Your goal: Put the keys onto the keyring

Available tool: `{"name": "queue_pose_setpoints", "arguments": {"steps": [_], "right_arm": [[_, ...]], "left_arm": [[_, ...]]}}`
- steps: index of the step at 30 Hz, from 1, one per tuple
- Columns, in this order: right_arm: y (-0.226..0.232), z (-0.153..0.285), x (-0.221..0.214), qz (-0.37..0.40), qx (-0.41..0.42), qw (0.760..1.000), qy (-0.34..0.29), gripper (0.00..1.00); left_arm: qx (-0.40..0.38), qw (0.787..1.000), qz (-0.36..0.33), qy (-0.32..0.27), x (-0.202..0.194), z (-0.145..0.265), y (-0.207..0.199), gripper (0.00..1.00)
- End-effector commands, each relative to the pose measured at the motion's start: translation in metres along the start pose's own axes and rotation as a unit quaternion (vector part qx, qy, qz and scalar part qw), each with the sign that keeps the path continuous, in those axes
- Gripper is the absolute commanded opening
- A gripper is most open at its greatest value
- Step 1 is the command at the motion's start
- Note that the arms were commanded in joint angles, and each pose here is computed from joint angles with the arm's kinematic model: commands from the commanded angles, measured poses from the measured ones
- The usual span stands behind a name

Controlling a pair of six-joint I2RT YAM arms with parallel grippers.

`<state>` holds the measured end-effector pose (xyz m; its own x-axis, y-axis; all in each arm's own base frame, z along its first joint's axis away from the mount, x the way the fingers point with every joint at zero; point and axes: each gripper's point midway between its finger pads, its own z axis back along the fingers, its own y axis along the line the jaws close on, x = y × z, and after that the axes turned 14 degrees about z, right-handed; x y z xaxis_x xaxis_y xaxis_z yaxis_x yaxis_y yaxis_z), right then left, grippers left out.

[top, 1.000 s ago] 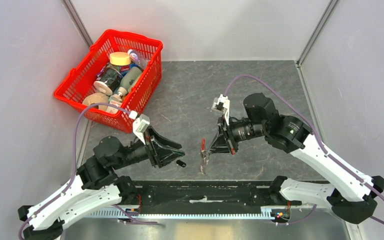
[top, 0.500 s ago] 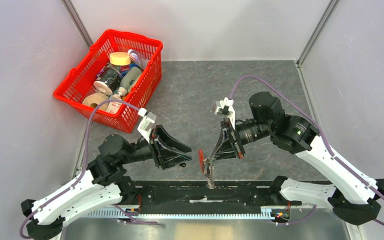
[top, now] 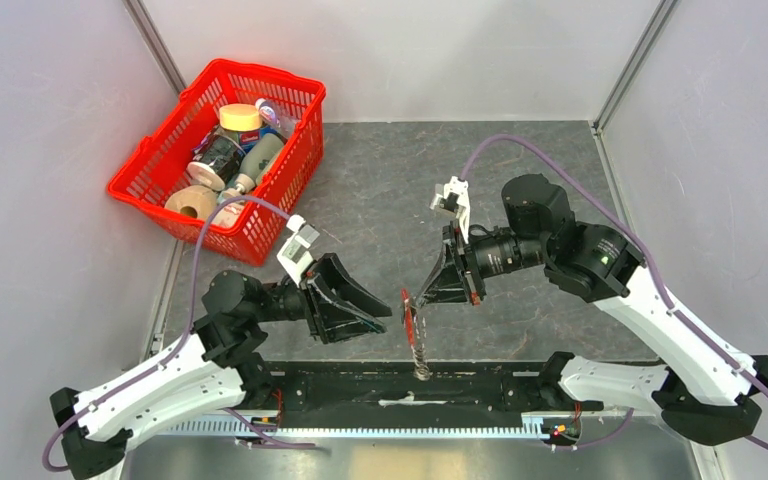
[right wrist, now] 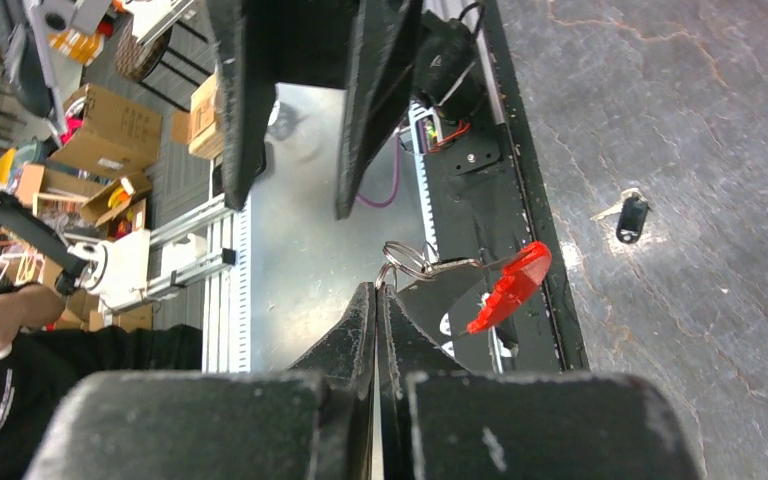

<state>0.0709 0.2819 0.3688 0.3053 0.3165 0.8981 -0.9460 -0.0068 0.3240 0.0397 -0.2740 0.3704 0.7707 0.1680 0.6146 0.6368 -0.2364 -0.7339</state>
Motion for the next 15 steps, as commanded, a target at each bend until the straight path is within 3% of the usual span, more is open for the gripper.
{"name": "queue_pose_setpoints", "arguments": {"steps": [1,15], "right_arm": [[-0.007,0.003,0.022,-0.006,-0.038,0.999,-0.026,0.0],[-0.005,0.004,0.038,-0.034,-0.046,0.996,-0.062,0.0]], "left_arm": [[-0.066,0.998,0.013,0.012,0.0,-0.002,-0.026,0.51],[-0.069,0.997,0.028,0.017,0.0,-0.015,-0.012,0.51]]}}
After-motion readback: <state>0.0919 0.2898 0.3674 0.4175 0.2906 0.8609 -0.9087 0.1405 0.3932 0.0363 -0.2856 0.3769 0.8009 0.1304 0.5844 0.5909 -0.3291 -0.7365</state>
